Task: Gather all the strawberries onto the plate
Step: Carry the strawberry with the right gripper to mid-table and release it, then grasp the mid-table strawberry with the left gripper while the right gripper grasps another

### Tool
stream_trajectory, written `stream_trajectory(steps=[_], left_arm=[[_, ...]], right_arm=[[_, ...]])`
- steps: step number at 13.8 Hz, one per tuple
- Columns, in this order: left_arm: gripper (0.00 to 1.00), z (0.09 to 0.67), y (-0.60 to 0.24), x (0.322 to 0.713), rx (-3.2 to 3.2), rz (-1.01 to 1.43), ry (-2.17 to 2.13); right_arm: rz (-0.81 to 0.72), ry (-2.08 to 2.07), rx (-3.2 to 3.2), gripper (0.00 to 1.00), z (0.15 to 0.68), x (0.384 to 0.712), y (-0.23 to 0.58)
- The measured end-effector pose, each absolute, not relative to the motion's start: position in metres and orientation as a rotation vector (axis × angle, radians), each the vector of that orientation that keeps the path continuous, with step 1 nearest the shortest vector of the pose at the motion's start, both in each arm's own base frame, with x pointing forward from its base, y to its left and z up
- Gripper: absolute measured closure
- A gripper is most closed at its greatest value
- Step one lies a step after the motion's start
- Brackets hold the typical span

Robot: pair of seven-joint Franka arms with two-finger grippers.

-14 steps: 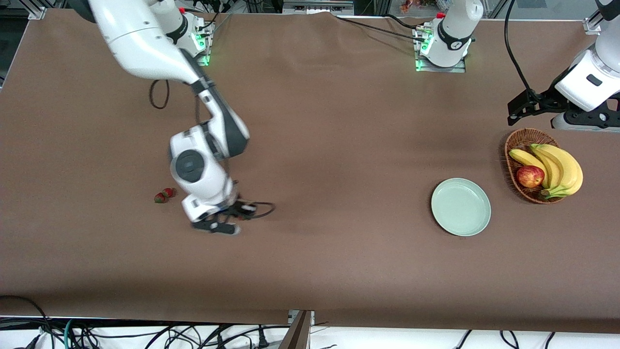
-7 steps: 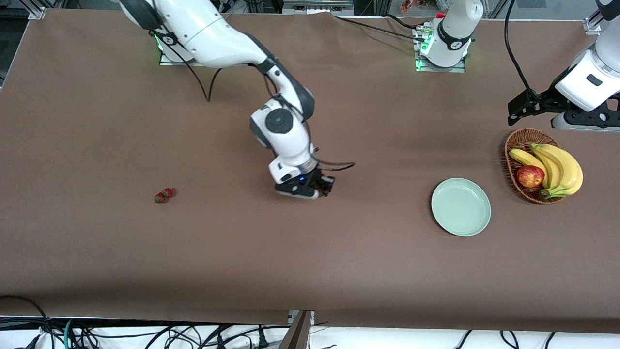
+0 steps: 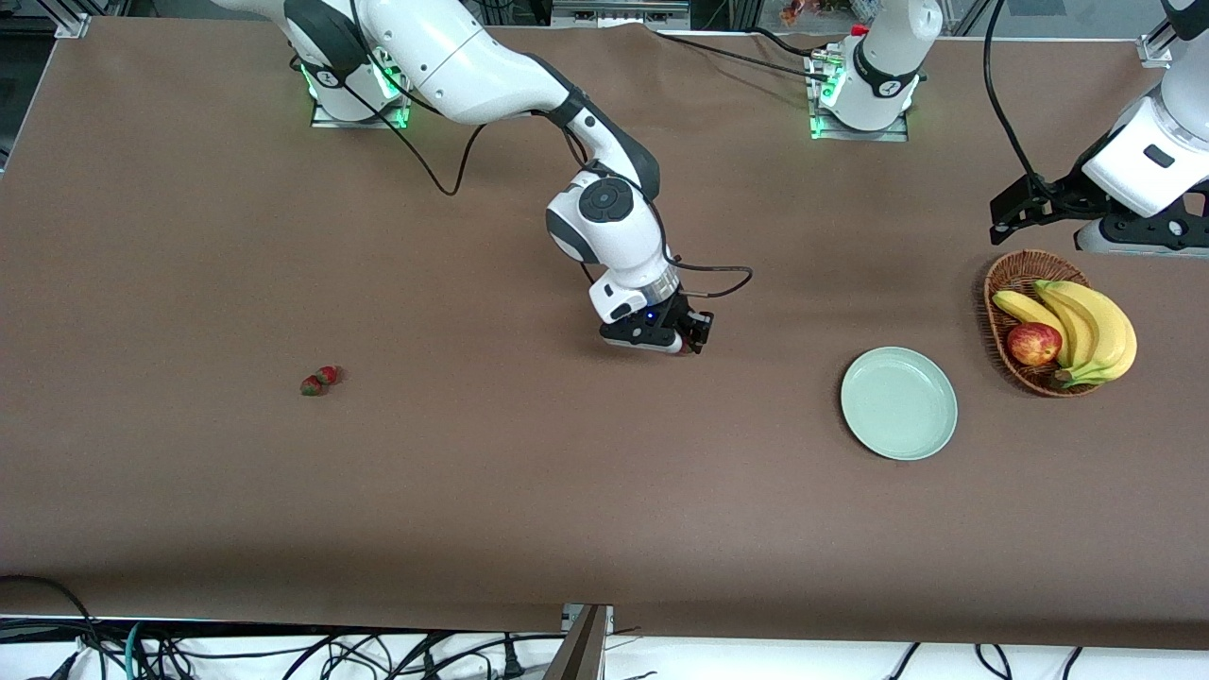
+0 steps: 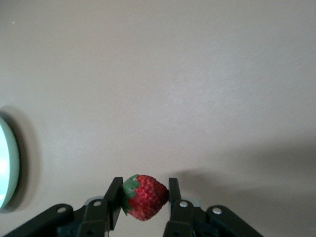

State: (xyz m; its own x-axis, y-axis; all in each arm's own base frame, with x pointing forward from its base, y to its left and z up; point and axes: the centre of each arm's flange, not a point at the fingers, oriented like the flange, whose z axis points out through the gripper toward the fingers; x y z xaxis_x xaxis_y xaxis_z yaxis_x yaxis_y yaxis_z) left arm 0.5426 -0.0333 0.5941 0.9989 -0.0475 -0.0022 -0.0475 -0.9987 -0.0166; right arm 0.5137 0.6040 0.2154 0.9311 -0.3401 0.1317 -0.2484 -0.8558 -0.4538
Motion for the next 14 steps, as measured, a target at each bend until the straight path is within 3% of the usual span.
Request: stream_trajectory(steps=[2,3,7,10,14], left_arm=[[0.0,0.594,-0.033,0.543,-3.124,0.003,0.074],[0.0,0.594,-0.033,0.543,-3.124,0.003,0.074],[0.0,0.594,-0.033,0.543,-3.124,0.003,0.074],[0.0,0.594,-0.033,0.543,-3.124,0.003,0.074],[0.0,0.594,-0.034,0.543,-3.124,0.003,0.075]], right_arm=[[-0.288,0.433,-2.631,0.54,0.204,0.507,0.609],[-0.289,0.432,-2.627,0.47,0.202,0.506,0.61],[-0.328,0.443,-2.622,0.04,0.226,0.523,0.606],[-0.331,0.384,-2.74,0.0,0.272,0.563,0.575],[-0.342,0.343,-2.847,0.0,0.31,0.643,0.473]])
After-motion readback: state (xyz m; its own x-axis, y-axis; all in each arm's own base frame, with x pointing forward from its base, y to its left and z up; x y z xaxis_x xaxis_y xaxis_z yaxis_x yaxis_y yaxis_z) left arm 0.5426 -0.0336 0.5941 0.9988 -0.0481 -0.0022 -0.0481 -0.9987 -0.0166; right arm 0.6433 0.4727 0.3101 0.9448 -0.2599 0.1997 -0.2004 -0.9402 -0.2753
